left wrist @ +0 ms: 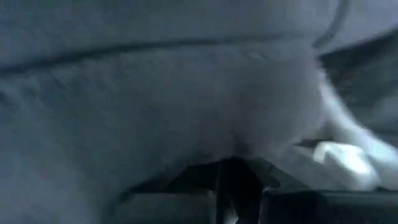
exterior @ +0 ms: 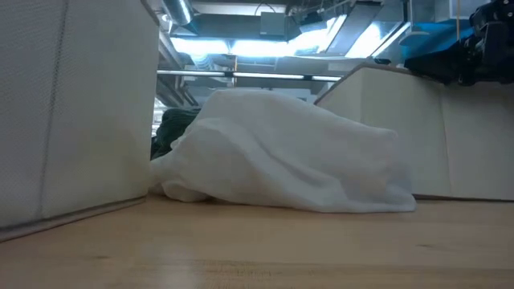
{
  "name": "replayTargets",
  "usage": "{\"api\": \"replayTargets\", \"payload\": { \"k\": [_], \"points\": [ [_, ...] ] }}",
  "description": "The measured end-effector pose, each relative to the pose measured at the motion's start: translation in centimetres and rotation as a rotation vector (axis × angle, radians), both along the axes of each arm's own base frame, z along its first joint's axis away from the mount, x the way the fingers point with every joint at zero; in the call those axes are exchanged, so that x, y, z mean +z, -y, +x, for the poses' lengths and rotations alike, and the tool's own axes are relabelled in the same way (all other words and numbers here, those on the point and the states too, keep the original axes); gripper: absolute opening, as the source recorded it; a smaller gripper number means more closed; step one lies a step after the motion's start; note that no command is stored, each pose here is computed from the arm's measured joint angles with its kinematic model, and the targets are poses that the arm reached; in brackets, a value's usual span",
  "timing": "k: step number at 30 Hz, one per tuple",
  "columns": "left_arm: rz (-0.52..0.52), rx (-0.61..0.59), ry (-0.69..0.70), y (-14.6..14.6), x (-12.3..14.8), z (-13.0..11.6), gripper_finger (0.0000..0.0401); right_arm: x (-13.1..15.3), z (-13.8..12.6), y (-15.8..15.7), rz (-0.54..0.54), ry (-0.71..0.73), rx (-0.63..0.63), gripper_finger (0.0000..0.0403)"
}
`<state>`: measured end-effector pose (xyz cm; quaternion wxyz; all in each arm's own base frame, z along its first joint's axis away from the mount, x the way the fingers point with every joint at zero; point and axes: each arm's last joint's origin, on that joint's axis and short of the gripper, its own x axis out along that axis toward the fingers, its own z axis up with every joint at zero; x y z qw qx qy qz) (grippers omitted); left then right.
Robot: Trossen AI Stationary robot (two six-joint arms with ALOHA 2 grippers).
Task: Sort clothes
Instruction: Put the gray pants into the left brown laundry organizer, then put the green polo shirt into the left brown laundry organizer
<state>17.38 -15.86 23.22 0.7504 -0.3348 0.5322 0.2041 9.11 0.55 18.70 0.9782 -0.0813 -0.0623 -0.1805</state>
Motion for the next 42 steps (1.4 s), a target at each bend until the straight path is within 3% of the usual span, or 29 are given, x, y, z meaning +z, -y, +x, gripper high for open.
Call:
{"api": "replayTargets", "payload": {
  "k": [6, 13, 21, 25, 32, 37, 42],
  "points": [
    [0.035, -0.059, 0.013, -1.2, -2.5, 0.5, 0.0044, 0.0, 0.0, 0.0, -0.001, -0.002, -0.001, 0.0012],
    [-0.042, -0.045, -0.008, -2.0, -4.9, 0.6, 0.0103, 0.0, 0.0, 0.0, 0.000, -0.003, -0.011, 0.0012],
    [-0.148, -0.050, -0.048, -2.9, -4.0, 1.6, 0.0166, 0.0, 0.0, 0.0, 0.000, -0.003, -0.012, 0.0012],
    [-0.264, -0.054, -0.010, -3.9, -1.8, 2.0, 0.0178, 0.0, 0.0, 0.0, 0.000, -0.003, -0.013, 0.0012],
    [-0.360, -0.039, 0.258, -5.6, 4.6, 0.9, 0.0180, 0.0, 0.0, 0.0, 0.000, -0.003, -0.013, 0.0012],
    [-0.279, -0.081, 0.492, -7.6, 8.7, -0.4, 0.0180, 0.0, 0.0, 0.0, 0.000, -0.003, -0.013, 0.0012],
    [-0.048, -0.156, 0.733, -9.7, 12.7, -1.0, 0.0180, 0.0, 0.0, 0.0, 0.000, -0.003, -0.013, 0.0012]
  ]
}}
